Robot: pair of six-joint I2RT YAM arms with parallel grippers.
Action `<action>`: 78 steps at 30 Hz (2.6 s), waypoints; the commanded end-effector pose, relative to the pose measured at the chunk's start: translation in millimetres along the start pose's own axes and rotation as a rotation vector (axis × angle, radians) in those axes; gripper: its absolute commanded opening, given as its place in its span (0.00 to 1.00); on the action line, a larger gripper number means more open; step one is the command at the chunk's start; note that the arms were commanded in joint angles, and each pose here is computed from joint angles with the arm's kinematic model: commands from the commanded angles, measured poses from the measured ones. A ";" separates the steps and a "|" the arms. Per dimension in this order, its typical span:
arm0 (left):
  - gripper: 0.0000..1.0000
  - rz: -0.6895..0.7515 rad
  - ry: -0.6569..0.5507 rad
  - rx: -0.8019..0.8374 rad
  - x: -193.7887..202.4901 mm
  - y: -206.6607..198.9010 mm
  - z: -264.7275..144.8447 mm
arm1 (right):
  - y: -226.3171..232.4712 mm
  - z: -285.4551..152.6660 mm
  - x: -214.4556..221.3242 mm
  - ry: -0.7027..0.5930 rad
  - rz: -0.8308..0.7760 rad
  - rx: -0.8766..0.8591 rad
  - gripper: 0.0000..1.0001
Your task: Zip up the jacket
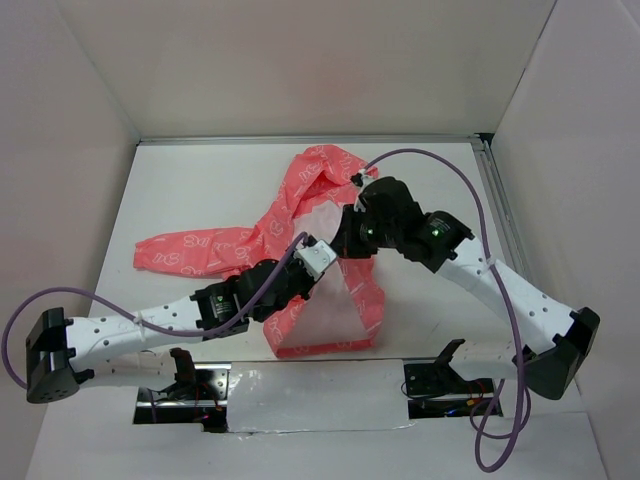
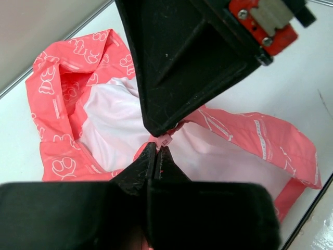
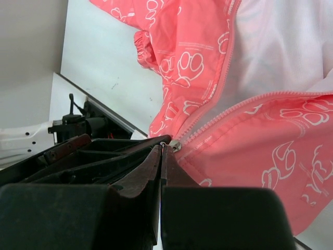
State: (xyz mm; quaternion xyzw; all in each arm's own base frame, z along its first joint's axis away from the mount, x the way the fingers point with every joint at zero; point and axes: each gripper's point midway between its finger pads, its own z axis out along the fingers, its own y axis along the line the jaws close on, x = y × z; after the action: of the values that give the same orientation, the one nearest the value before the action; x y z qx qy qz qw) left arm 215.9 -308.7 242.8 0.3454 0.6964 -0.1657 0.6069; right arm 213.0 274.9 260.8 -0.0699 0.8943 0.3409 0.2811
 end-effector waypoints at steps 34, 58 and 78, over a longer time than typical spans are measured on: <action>0.00 -0.478 0.305 0.854 90.0 -127.4 -151.7 | -196.9 174.3 -366.0 -0.749 -0.016 0.501 0.00; 0.99 -0.878 0.328 -0.134 82.2 194.9 32.9 | -231.7 71.3 -185.7 -0.338 0.163 0.385 0.98; 0.99 -0.718 0.653 -0.177 217.6 218.0 82.7 | -273.8 216.4 -240.6 -0.216 0.299 0.259 0.89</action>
State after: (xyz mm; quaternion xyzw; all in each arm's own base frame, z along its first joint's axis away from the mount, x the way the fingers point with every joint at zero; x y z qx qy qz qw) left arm 412.1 -137.7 56.0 0.0342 0.9449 -0.1862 0.2670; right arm 603.8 164.4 93.6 0.1566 0.8978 0.2426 0.3324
